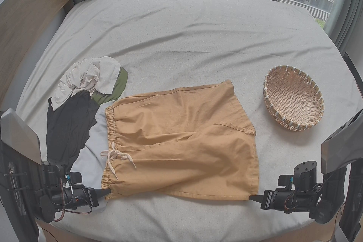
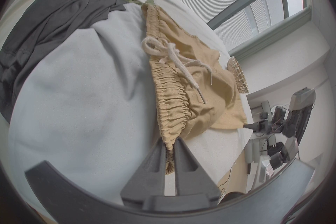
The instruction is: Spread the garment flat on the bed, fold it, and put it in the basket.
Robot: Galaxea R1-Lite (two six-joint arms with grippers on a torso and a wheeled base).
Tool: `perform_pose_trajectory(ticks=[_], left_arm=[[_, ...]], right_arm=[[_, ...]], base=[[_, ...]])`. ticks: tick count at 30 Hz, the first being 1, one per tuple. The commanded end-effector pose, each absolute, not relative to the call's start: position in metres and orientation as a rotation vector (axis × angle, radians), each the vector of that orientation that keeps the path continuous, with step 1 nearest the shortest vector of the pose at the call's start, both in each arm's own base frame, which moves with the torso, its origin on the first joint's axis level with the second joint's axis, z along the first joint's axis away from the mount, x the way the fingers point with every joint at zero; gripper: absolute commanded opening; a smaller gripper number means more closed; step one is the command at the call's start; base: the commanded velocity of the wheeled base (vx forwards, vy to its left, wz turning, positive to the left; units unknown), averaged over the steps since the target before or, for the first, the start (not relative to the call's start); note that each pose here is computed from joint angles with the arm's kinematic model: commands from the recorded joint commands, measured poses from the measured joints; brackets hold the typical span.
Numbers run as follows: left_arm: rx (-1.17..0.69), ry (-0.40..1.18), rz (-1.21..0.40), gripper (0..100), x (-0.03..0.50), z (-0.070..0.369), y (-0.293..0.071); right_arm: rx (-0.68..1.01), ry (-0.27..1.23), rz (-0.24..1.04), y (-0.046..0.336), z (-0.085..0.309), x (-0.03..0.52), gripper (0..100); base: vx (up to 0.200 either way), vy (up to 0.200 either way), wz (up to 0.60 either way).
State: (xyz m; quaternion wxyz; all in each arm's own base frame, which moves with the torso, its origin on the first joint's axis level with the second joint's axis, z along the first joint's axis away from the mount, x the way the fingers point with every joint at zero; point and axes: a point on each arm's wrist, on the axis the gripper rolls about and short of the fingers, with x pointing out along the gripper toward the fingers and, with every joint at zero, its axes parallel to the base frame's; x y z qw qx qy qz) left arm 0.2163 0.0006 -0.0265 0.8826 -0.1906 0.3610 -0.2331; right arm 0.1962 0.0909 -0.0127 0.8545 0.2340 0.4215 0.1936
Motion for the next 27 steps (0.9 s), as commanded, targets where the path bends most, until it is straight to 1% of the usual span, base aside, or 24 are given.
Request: perform_pose_trajectory(ticks=[1, 2, 5, 8, 10, 19, 27], left_arm=[[-0.428, 0.754, -0.452, 0, 0.217, -0.029, 0.009], [-0.428, 0.754, -0.452, 0, 0.217, -0.029, 0.009], [-0.484, 0.689, -0.445, 0, 0.219, -0.011, 0.012], [-0.533, 0.647, -0.492, 0, 0.215, 0.007, 0.010], [-0.532, 0.627, -0.505, 0, 0.215, 0.012, 0.010], [-0.511, 0.612, -0.519, 0, 0.215, 0.014, 0.008], [-0.511, 0.621, -0.502, 0, 0.210, 0.017, 0.009]], right_arm=[[0.489, 0.906, 0.405, 0.089, -0.008, 0.190, 0], [0.489, 0.906, 0.405, 0.089, -0.008, 0.190, 0], [0.491, 0.897, 0.406, 0.088, -0.004, 0.189, 0], [0.491, 0.897, 0.406, 0.087, 0.000, 0.187, 0], [0.491, 0.892, 0.411, 0.087, 0.003, 0.186, 0], [0.494, 0.883, 0.418, 0.083, 0.020, 0.177, 0], [0.485, 0.915, 0.405, 0.080, 0.022, 0.172, 0]], base=[[0.000, 0.000, 0.00], [0.000, 0.000, 0.00], [0.000, 0.000, 0.00], [0.000, 0.000, 0.00], [0.000, 0.000, 0.00], [0.000, 0.000, 0.00], [0.000, 0.000, 0.00]])
